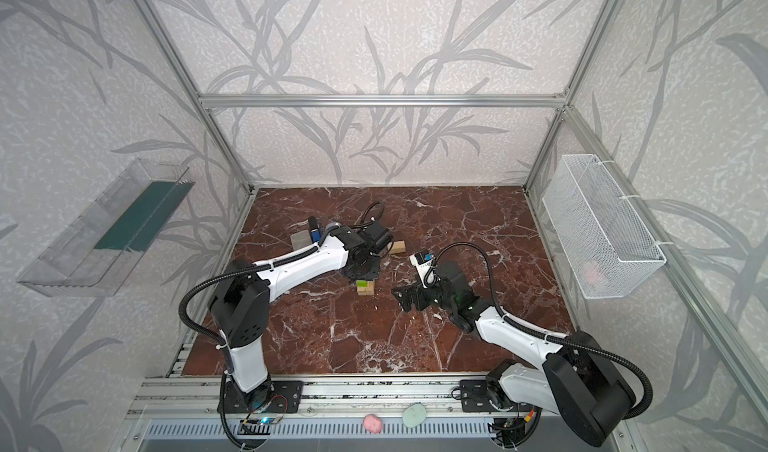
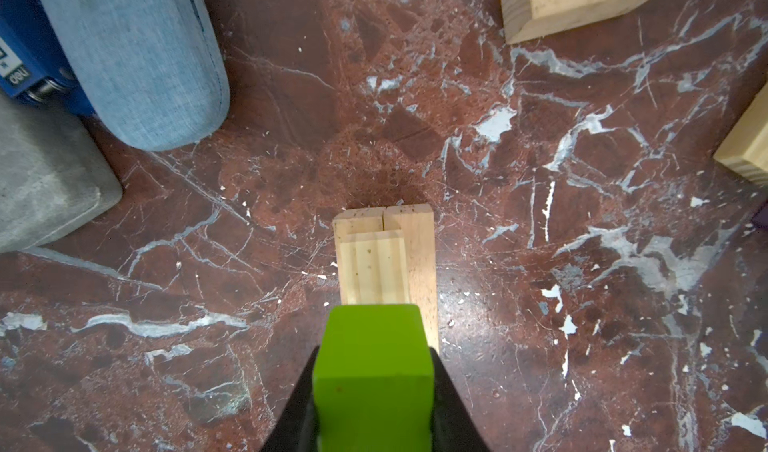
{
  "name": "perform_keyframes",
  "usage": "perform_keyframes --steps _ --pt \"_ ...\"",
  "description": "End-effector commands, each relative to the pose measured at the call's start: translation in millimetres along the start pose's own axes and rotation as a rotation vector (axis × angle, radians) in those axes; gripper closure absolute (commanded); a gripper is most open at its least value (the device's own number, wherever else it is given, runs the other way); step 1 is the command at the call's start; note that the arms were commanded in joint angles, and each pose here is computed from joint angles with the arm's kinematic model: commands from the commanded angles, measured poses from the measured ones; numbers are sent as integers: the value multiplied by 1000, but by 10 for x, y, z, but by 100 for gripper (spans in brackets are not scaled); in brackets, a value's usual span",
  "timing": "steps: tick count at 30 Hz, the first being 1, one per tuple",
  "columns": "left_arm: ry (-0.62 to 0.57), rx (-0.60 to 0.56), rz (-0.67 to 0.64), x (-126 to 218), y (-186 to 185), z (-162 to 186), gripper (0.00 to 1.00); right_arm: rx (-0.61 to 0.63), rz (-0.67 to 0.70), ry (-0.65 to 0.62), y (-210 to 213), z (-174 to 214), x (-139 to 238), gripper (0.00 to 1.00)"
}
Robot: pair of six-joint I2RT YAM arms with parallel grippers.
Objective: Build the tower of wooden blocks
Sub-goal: 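Carry the lime-green block over the wooden stack with the left gripper, then lower the lime-green block toward the top of the stack with the left gripper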
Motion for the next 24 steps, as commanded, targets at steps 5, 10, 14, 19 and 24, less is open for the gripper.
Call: perform_keyframes --steps 5,10,14,19,24 --pt "10 60 3 -109 53 -30 100 20 13 -41 -7 -71 43 1" --pt "22 52 1 -191 46 -18 100 24 18 -48 -7 -83 56 1" --pt "27 51 -11 -244 59 -18 100 24 24 -50 -18 -86 56 1" --pt "30 55 -14 -270 57 -23 99 25 25 -51 -18 -85 58 1" --pt "34 49 -18 -293 58 -17 95 25 26 -50 -21 -82 63 1"
Point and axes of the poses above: each gripper's point midway between its finger pads, its own x axis back along the fingers, its own y axis along the line the jaws close on, z = x × y, the point moved 2 cm from there along x, back along the fingers, and after that the axes turned 3 degrees about -x, right-handed, at the moved point
